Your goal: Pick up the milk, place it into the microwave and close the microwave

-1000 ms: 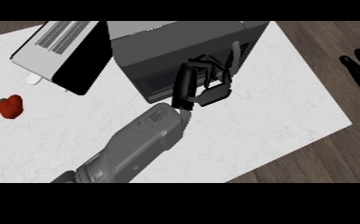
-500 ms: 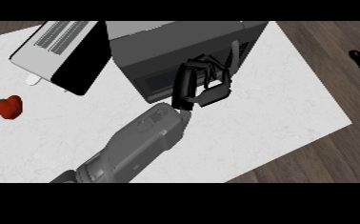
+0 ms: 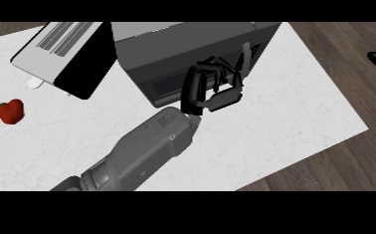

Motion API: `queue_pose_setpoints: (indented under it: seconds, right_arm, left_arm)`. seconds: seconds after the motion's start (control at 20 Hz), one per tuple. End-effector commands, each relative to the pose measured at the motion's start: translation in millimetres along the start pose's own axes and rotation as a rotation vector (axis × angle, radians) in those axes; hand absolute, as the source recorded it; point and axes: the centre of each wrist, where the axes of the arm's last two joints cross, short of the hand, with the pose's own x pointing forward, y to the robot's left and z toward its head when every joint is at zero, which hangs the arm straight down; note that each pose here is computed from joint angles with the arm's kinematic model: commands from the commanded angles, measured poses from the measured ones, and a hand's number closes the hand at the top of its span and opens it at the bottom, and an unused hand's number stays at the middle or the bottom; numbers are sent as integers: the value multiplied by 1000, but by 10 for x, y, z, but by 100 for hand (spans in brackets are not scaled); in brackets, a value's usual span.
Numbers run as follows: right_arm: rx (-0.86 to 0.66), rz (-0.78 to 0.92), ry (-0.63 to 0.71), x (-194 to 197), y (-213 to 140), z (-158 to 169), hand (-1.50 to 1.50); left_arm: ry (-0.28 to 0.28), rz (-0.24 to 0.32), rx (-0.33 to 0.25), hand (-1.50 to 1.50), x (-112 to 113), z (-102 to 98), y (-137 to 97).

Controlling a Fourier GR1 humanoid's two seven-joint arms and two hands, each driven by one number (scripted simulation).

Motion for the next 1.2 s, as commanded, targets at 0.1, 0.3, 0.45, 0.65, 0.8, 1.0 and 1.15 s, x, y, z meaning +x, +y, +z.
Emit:
queue_pose_setpoints:
  seconds: [0.1, 0.3, 0.45, 0.65, 0.8, 1.0, 1.15]
  right_arm:
    - [49, -25, 8, 33, 8, -31, -150]
    - [48, -50, 14, 17, -7, -8, -150]
    - [45, -60, 19, 27, -13, 8, -150]
    - [62, -48, 20, 76, -32, -30, -150]
    - [74, -41, 24, 129, -46, -53, -150]
    - [102, -52, 2, 162, -41, -92, -150]
    - [131, -69, -26, 178, -18, -152, -150]
  left_arm:
    - [14, -23, 49, 150, 3, -204, 101]
    - [-2, -22, 33, 150, 20, -220, 76]
    - [-6, -18, 49, 150, 31, -237, 75]
    - [-18, -13, 43, 150, 42, -252, 65]
    - [1, -16, 49, 150, 9, -228, 80]
    - [-41, -8, 5, 150, 24, -216, 39]
    - [-1, -87, -6, 150, -72, -185, 96]
